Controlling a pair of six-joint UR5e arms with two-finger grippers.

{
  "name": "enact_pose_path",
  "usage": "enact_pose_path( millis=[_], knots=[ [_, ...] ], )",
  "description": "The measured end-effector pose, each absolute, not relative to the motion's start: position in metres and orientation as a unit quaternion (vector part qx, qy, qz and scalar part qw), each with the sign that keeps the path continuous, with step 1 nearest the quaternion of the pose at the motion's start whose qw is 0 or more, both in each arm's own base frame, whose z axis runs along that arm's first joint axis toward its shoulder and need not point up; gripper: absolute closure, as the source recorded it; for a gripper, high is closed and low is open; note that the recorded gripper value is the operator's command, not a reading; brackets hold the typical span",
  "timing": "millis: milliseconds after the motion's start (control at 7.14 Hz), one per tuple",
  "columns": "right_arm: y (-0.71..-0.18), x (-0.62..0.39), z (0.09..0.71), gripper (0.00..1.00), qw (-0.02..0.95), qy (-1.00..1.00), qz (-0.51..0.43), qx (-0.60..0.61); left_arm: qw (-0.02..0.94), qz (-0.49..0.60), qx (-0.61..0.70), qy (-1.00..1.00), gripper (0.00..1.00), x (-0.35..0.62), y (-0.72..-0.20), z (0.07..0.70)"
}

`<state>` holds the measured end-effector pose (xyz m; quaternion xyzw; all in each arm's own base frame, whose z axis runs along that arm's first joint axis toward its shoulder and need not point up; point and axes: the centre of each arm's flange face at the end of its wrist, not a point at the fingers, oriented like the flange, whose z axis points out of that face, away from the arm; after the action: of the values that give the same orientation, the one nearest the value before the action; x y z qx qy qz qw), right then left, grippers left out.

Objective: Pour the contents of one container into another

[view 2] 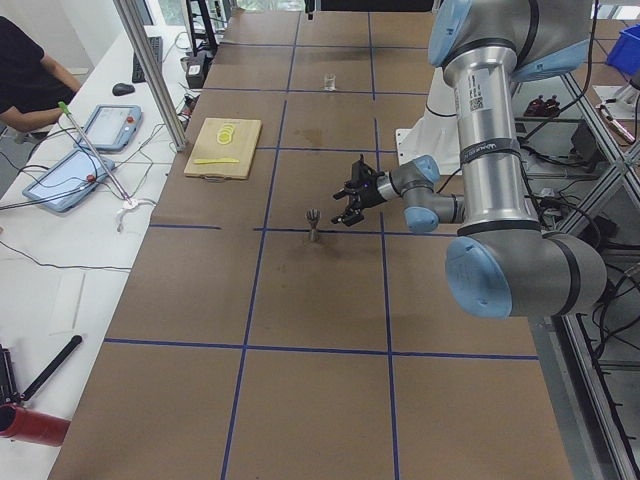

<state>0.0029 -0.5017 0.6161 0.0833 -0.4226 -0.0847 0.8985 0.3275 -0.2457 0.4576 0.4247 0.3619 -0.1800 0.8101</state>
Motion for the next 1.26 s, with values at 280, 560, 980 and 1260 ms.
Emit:
enact_pose_path(
  millis=[280,560,980,1260],
  knots=[
    [-0.503,0.003,0.615,0.00,0.898,-0.423,-0.086,0.085,0.790,-0.209,0.455,0.353,0.01,0.356,-0.244,0.477],
    [-0.504,0.003,0.614,0.00,0.898,-0.423,-0.087,0.086,0.776,-0.226,0.480,0.341,0.06,0.387,-0.248,0.494],
    [-0.505,0.002,0.612,0.00,0.898,-0.423,-0.087,0.088,0.769,-0.228,0.505,0.319,0.06,0.415,-0.252,0.515],
    [-0.505,0.002,0.612,0.00,0.898,-0.422,-0.088,0.089,0.768,-0.228,0.509,0.315,0.10,0.435,-0.255,0.520]
  ],
)
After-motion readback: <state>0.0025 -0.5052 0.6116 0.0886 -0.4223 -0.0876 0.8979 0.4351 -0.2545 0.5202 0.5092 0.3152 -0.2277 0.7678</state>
